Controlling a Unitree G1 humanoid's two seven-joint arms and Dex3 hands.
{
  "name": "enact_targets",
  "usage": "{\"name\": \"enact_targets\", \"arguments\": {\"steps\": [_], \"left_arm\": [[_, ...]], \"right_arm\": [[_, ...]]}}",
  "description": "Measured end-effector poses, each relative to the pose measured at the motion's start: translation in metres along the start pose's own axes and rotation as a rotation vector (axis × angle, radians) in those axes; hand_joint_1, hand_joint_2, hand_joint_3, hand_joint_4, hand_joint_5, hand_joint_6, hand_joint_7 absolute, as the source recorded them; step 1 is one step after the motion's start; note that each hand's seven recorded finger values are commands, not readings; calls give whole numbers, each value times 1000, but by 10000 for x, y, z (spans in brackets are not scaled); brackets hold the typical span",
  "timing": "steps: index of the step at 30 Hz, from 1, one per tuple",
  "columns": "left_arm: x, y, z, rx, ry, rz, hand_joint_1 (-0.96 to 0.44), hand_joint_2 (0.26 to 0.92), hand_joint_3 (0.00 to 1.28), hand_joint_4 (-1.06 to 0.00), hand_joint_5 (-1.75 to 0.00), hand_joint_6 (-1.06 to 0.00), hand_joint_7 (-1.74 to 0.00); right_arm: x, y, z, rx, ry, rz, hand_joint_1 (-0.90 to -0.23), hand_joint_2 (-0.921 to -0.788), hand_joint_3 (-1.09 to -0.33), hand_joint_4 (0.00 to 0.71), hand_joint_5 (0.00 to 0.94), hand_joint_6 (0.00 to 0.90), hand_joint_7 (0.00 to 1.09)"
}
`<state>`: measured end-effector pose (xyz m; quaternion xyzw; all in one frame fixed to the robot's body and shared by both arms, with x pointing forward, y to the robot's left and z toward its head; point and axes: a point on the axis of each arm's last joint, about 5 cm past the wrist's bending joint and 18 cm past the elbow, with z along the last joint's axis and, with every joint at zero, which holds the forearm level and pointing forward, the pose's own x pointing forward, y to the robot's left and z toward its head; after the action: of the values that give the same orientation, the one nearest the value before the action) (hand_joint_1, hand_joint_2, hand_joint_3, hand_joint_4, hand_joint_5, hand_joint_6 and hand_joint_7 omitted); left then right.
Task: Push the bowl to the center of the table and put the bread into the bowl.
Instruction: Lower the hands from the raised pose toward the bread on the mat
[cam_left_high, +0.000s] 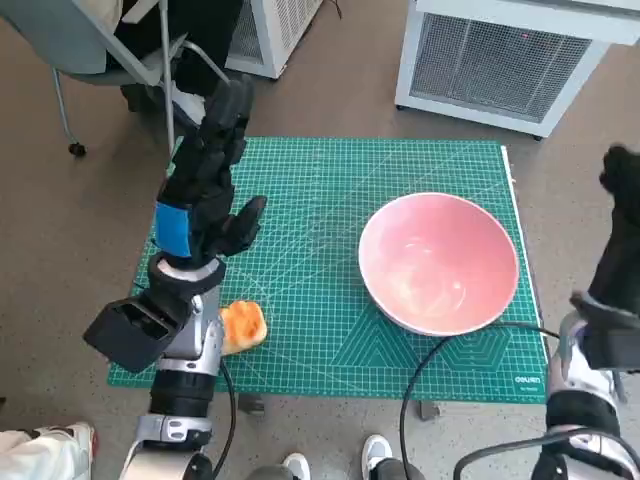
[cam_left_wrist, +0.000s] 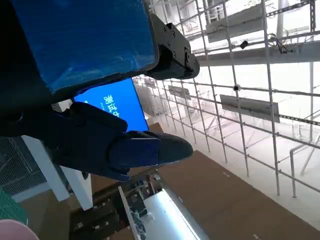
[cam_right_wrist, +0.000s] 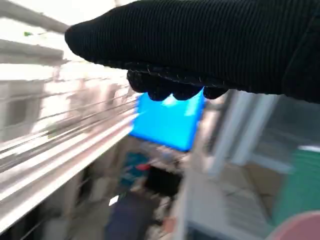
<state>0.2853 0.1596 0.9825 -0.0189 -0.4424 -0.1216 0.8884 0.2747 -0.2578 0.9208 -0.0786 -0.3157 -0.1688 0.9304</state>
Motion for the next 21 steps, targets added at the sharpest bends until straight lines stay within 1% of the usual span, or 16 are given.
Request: {"name": "enact_targets", "arguments": {"steps": [6, 11, 17, 21], "left_arm": [[-2, 7, 2, 4, 1, 1, -655, 921, 379, -177, 0, -401, -5], [-14, 18, 5, 15, 7, -4, -658, 921, 380, -177, 0, -396, -2], [-23, 42, 12, 21, 20, -8, -661, 921, 379, -186, -4, -397, -2], [-33, 59, 23, 29, 26, -11, -663, 921, 380, -187, -4, -397, -2]], "right_arm": [[-128, 24, -100, 34, 124, -28, -448, -921, -1005, 150, 1, -1, 370], [-230, 98, -174, 76, 226, -34, -446, -921, -1013, 137, 0, -1, 334], [-331, 234, -238, 133, 332, -16, -459, -921, -975, 148, 6, -1, 384], [-357, 313, -279, 183, 420, 1, -468, -921, -948, 148, 4, -1, 396]]}}
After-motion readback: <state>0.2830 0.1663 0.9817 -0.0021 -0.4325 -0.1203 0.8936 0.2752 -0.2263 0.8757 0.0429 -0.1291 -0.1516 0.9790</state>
